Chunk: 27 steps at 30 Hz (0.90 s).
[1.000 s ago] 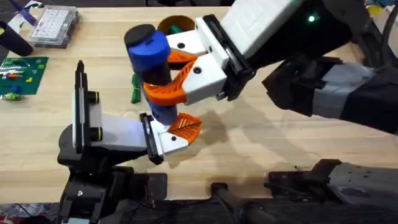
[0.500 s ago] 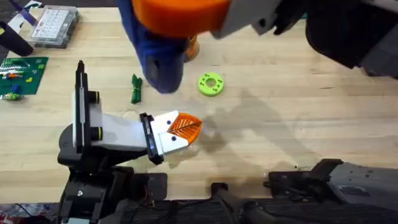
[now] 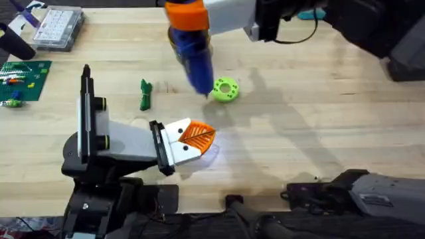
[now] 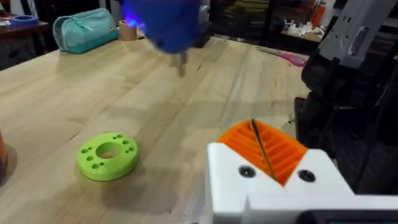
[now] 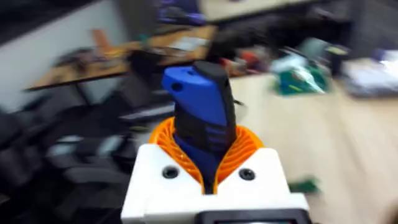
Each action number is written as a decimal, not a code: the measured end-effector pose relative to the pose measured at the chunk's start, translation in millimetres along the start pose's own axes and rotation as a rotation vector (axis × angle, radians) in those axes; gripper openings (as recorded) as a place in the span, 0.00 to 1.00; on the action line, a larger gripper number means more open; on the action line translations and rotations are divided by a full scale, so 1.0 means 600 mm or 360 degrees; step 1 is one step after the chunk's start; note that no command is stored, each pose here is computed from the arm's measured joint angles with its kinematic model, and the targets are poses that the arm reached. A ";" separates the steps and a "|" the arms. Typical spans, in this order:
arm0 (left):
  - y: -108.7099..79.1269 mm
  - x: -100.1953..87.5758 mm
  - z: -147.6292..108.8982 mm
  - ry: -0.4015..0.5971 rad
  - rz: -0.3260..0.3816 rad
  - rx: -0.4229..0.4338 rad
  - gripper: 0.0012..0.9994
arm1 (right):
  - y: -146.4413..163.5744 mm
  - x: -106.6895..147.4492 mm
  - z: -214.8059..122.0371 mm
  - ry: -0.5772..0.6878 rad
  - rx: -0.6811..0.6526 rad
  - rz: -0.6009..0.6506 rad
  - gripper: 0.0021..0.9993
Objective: Pick up the gripper from the table and insert it into the empty holder that is missing its gripper. Then pick up a screw, insert it into the mounting hole, and use the screwdriver to tighten it. Finally, clean up the table by picking up the vegetable and placing it into the bucket.
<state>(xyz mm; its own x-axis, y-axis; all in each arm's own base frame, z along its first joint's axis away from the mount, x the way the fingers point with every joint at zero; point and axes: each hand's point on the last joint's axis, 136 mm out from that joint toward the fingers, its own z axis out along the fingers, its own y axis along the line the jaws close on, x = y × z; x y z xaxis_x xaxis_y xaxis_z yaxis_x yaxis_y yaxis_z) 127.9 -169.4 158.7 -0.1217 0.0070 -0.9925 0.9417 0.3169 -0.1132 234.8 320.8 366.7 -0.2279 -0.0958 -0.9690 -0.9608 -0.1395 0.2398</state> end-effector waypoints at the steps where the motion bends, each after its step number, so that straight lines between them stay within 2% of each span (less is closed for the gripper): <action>1: 0.000 0.000 0.000 0.0000 0.0000 0.0000 0.02 | -0.018 0.009 -0.006 0.0018 0.0082 0.0011 0.05; 4: 0.000 0.000 0.000 0.0000 0.0000 0.0000 0.02 | -0.071 0.046 -0.033 0.0120 0.0352 0.0077 0.05; 9: 0.000 0.000 0.000 0.0000 0.0000 0.0000 0.02 | -0.127 0.123 -0.101 0.0487 0.0794 0.0153 0.05; 14: 0.000 0.000 0.000 0.0000 0.0000 0.0000 0.02 | -0.152 0.153 -0.168 0.0903 0.1116 -0.0048 0.05; 15: 0.000 0.000 0.000 0.0000 0.0000 0.0000 0.02 | -0.163 0.179 -0.213 0.1151 0.1283 -0.0101 0.05; 20: 0.000 0.000 0.000 0.0000 0.0000 -0.0001 0.02 | -0.169 0.225 -0.271 0.1481 0.1422 -0.0075 0.05; 27: 0.000 0.000 0.000 0.0000 0.0000 -0.0001 0.02 | -0.214 0.314 -0.335 0.1907 0.1429 0.0008 0.05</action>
<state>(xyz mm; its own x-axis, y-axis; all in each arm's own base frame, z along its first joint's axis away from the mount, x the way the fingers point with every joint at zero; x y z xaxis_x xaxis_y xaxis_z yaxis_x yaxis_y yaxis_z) 127.9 -169.4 158.7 -0.1217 0.0070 -0.9925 0.9416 0.3172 -0.1132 347.1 122.7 165.5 -0.3971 -0.8863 -0.2385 -0.8362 0.4565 -0.3041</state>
